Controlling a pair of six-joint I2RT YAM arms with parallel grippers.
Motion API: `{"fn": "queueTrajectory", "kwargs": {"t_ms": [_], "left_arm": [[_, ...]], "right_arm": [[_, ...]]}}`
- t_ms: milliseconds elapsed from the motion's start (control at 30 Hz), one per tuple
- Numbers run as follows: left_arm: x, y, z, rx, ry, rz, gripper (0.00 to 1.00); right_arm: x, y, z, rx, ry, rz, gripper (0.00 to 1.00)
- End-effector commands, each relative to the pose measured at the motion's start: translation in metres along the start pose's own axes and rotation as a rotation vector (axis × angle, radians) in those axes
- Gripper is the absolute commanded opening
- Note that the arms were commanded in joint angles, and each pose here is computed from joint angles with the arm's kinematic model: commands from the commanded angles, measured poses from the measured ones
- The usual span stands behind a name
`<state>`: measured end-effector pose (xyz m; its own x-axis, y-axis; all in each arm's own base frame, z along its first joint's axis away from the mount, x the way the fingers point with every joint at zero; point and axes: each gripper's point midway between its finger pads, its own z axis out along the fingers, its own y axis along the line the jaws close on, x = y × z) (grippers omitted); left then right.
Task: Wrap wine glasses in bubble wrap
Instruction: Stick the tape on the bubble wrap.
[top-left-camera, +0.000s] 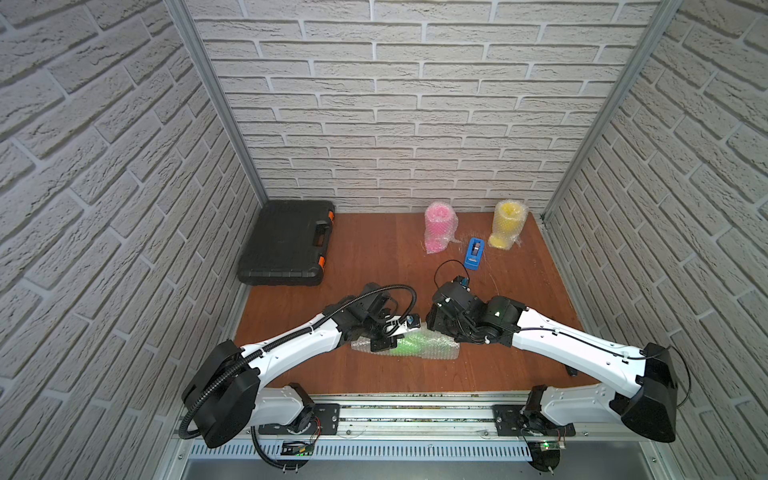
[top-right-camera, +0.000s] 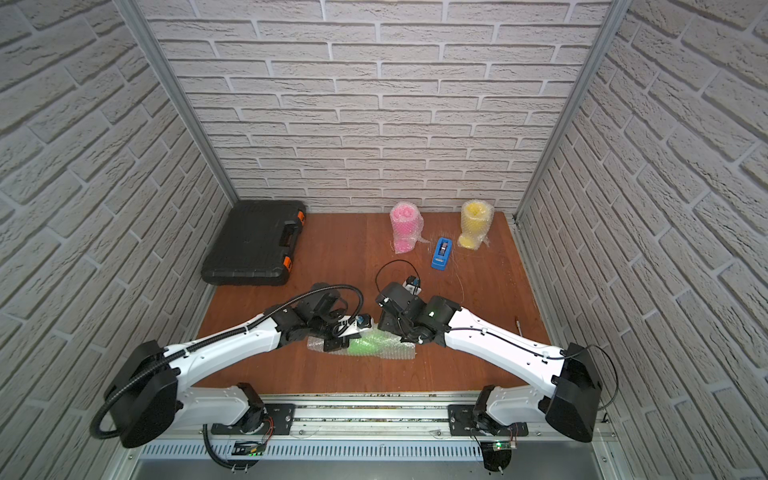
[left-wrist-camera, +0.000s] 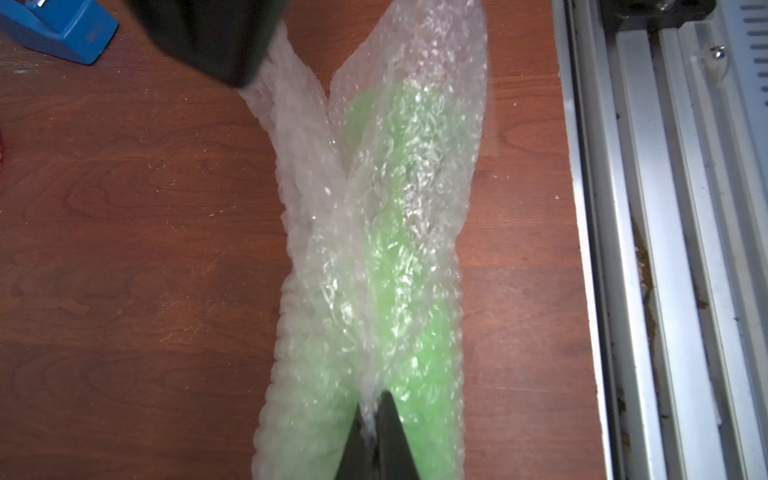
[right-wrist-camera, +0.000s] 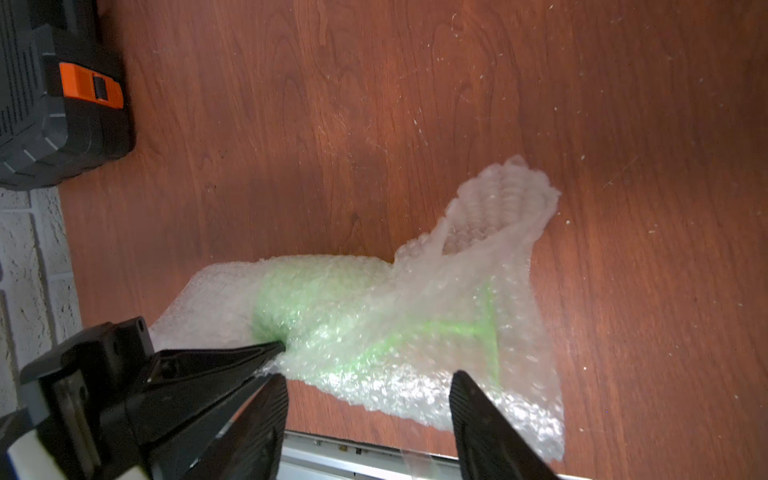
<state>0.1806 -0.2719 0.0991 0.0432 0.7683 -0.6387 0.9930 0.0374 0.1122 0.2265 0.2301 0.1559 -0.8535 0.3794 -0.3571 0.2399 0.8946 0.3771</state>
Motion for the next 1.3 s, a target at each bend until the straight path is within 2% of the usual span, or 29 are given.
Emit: {"fn": "queueTrajectory", "kwargs": {"t_ms": [0, 333, 467, 600, 800, 933, 1067, 1267], "left_arm": [[0.015, -0.017, 0.006, 0.057, 0.035, -0.029, 0.00], [0.014, -0.020, 0.008, 0.065, 0.030, -0.018, 0.00], [0.014, -0.022, 0.009, 0.066, 0.029, -0.007, 0.00], [0.014, -0.022, 0.008, 0.062, 0.027, 0.009, 0.00], [0.012, -0.022, 0.004, 0.061, 0.018, 0.053, 0.00], [0.014, -0.024, 0.000, 0.065, 0.027, 0.087, 0.00], [0.015, -0.025, -0.006, 0.067, 0.043, 0.128, 0.00], [0.014, -0.028, -0.012, 0.080, 0.042, 0.168, 0.00]], "right_arm": [[-0.016, 0.011, 0.000, -0.013, -0.098, 0.036, 0.64], [-0.026, 0.032, -0.001, -0.013, -0.179, 0.017, 0.63], [-0.034, 0.037, -0.005, -0.006, -0.209, -0.029, 0.61], [-0.049, 0.043, -0.023, -0.016, -0.255, -0.218, 0.57], [-0.066, 0.035, -0.046, -0.100, -0.225, -0.514, 0.57], [-0.066, 0.035, -0.048, -0.246, -0.190, -0.695, 0.59], [-0.060, 0.040, -0.046, -0.408, -0.192, -0.903, 0.56], [-0.052, 0.051, -0.037, -0.699, -0.231, -1.084, 0.59]]}}
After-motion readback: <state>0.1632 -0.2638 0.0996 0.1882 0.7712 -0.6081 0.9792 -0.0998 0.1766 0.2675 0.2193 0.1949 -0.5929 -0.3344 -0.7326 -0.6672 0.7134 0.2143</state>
